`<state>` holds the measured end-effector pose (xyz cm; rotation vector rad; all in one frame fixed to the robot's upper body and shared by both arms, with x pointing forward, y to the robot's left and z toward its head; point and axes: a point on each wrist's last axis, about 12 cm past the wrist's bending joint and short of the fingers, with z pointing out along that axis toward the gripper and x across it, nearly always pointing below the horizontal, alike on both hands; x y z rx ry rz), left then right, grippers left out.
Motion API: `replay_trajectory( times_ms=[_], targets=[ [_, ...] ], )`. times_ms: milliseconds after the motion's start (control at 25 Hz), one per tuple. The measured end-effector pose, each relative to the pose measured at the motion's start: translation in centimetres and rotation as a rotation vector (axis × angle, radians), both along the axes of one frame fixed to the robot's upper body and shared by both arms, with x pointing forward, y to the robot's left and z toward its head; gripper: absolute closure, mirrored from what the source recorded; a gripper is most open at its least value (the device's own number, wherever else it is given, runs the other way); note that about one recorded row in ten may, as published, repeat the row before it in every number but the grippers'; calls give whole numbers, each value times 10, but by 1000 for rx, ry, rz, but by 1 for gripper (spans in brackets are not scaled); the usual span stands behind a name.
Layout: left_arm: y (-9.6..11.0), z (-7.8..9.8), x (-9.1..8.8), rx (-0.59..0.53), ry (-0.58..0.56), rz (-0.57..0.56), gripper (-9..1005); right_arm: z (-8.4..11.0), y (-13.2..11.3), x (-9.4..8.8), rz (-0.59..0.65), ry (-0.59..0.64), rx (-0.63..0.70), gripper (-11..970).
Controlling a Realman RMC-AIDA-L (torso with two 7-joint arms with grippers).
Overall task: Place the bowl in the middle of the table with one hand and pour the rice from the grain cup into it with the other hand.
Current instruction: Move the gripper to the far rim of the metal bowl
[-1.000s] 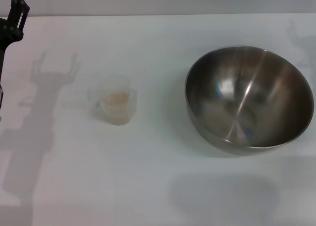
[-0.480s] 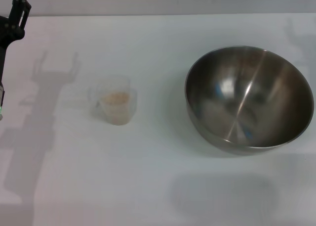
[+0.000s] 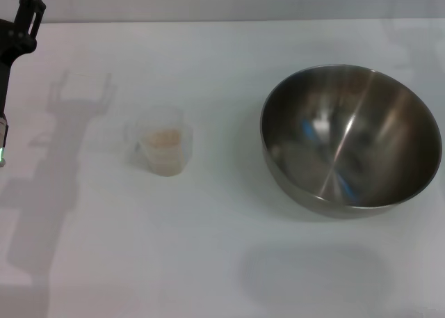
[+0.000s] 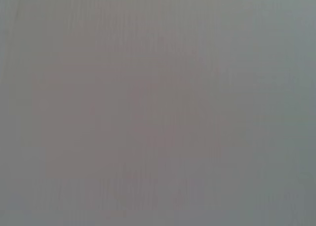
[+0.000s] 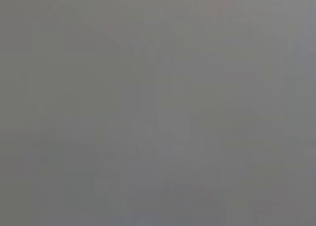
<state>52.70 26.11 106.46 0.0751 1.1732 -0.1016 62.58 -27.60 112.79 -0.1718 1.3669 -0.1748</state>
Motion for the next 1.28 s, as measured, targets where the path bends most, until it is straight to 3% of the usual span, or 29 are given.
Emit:
replay_trajectory(
  times_ms=[360,600,640,760,1040,1280],
  targets=[
    [2,-2,-2,-1,5,5,178,33,29,6,122,431,81,230],
    [3,-2,-3,0,6,9,179,70,36,-16,189,761,69,230],
    [4,-2,-4,1,6,11,179,84,33,-24,195,837,62,230],
    [4,-2,-3,-1,6,14,179,99,29,-31,194,955,69,230],
    [4,-1,-3,-5,4,16,179,100,18,-36,165,1175,91,232],
    [3,0,-1,-6,0,11,178,91,9,-39,111,1243,75,236]
  ],
)
